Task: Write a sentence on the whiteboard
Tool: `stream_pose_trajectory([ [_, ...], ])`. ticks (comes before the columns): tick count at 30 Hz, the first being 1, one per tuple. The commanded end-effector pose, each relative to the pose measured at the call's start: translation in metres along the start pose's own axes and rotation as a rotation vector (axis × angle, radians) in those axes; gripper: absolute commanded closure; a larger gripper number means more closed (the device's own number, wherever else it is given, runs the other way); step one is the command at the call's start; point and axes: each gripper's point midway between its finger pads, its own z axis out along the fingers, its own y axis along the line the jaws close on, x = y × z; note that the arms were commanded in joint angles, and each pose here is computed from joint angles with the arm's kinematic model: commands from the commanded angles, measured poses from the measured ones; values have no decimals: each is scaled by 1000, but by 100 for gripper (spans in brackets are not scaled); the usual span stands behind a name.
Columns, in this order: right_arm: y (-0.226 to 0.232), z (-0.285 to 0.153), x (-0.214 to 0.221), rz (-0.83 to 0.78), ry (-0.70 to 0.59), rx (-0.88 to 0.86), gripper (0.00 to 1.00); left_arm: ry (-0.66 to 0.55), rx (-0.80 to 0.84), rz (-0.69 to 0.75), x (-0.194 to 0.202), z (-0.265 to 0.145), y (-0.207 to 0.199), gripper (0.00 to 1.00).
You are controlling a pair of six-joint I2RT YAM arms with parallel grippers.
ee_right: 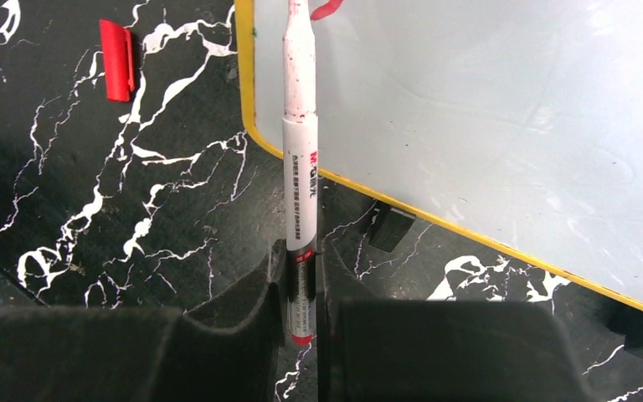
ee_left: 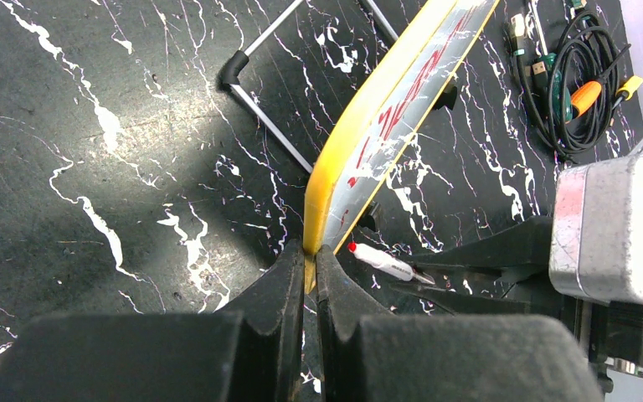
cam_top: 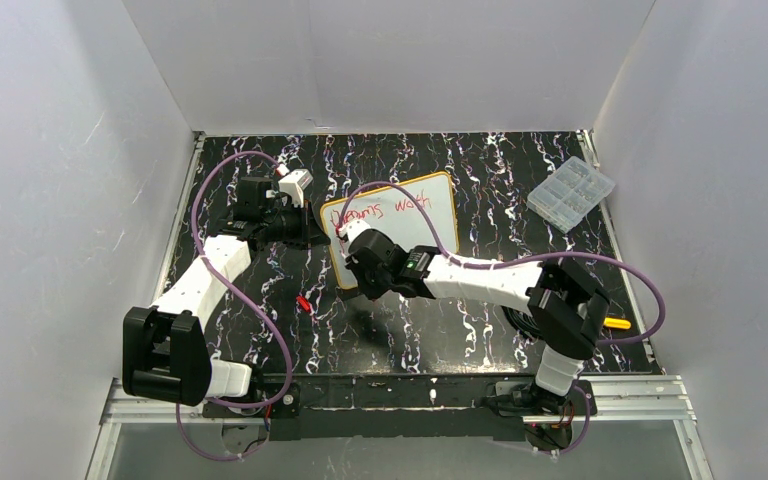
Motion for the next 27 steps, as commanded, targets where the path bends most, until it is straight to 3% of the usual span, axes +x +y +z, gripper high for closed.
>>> stream_pose_trajectory([
  [1, 0, -5, -26, -5, -71, 27, 99, -33, 31, 31, -8, -10, -14, 100],
  [27, -20, 4, -10, 28, 12, 94, 99, -35, 32, 33, -8, -10, -14, 100],
])
